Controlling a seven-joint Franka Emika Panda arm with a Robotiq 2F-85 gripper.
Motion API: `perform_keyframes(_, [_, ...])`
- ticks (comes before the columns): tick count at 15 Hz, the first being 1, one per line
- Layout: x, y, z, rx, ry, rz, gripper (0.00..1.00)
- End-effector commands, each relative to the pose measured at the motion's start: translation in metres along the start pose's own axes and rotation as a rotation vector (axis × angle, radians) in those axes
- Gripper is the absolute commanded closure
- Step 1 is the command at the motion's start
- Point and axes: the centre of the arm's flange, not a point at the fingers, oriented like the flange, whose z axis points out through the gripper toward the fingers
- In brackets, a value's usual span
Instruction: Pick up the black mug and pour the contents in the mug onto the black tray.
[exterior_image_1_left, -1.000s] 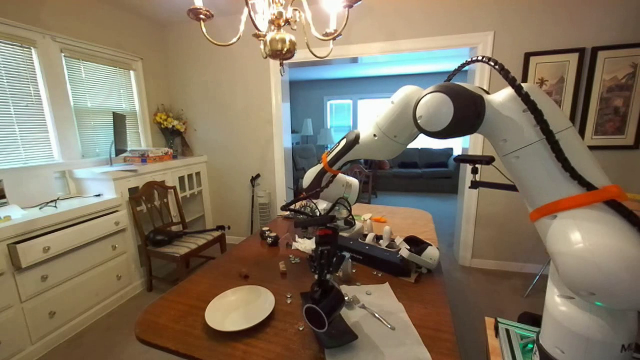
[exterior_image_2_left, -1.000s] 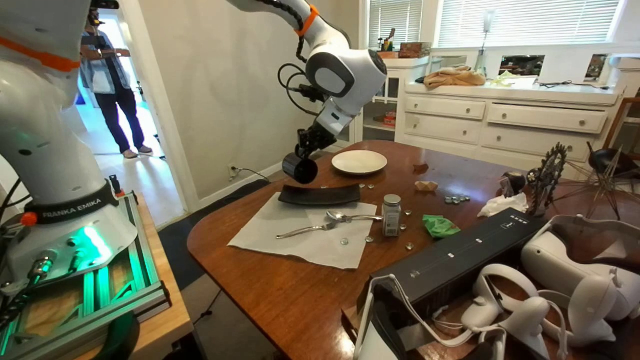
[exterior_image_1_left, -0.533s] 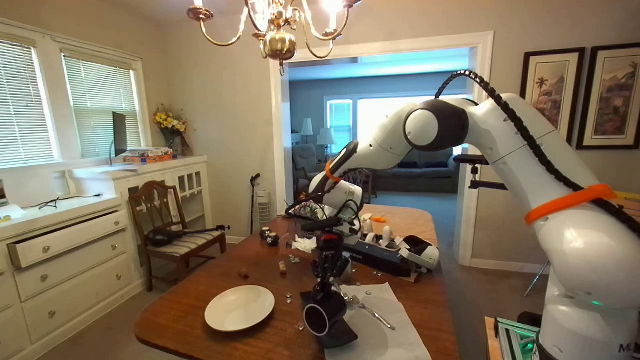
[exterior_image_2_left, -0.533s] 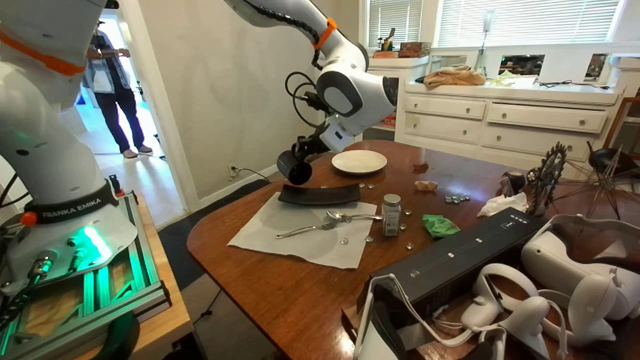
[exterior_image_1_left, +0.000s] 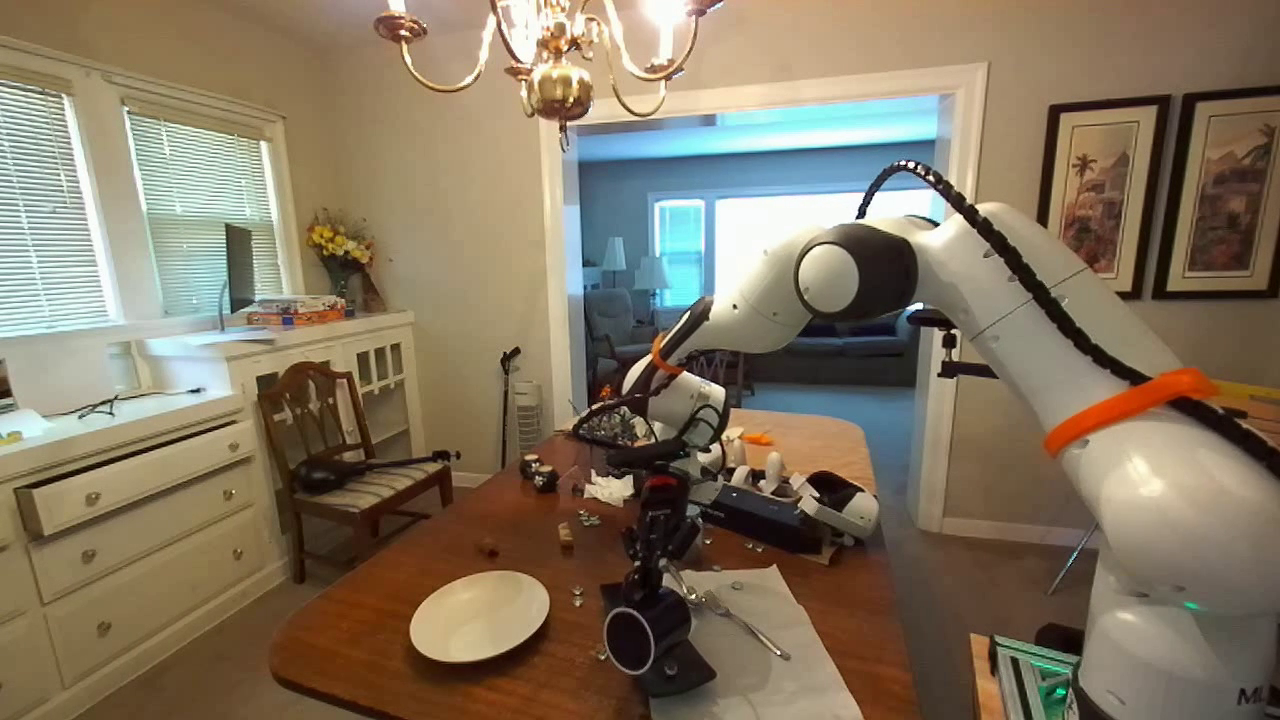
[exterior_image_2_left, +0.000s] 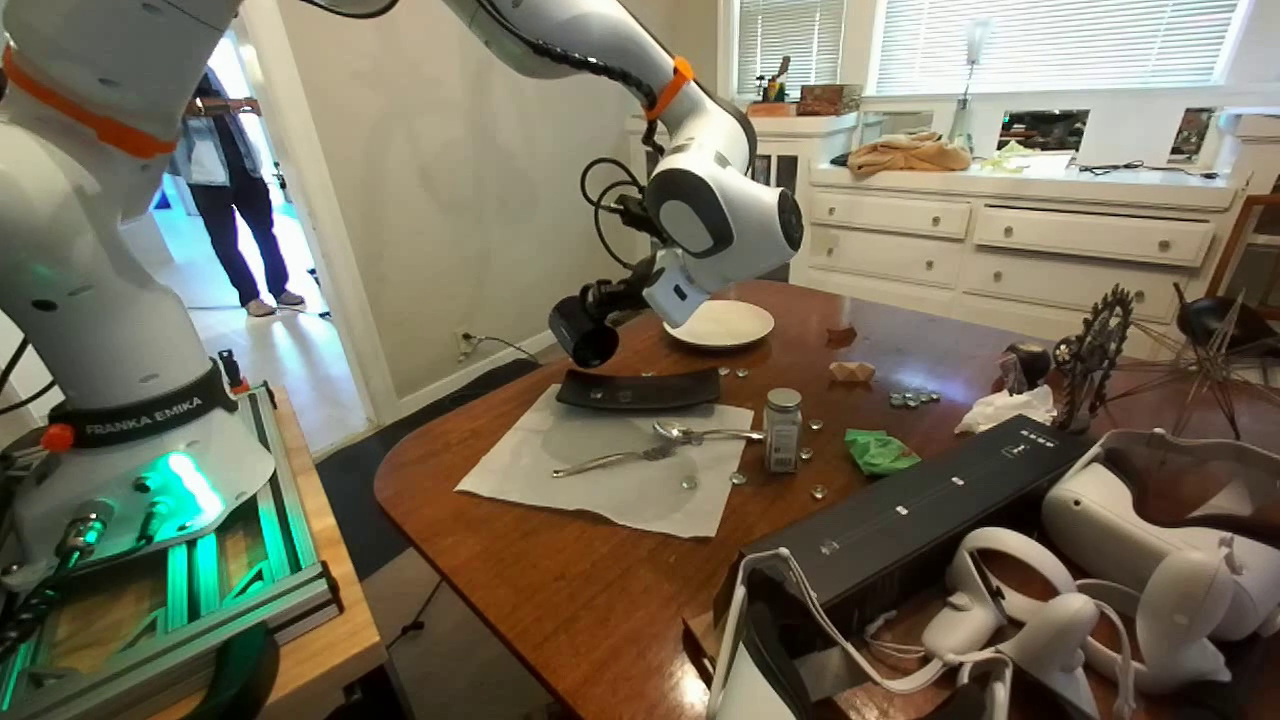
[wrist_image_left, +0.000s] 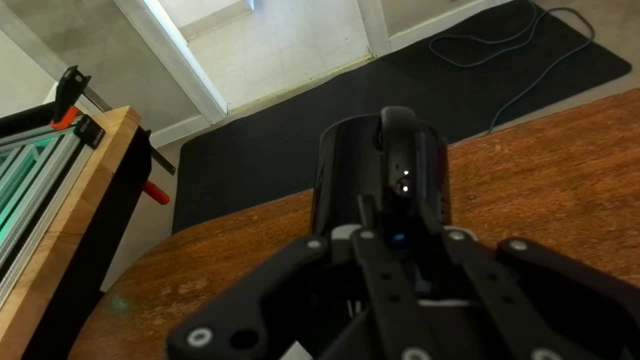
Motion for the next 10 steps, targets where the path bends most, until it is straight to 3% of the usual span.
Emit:
perform_keyframes(1, [0.0046, -0.0055, -0.0072, -0.01, -0.08, -0.021, 0.95])
perform_keyframes(10, [0.0115, -0.0037, -0.0083, -0.001, -0.162, -0.095, 0.95])
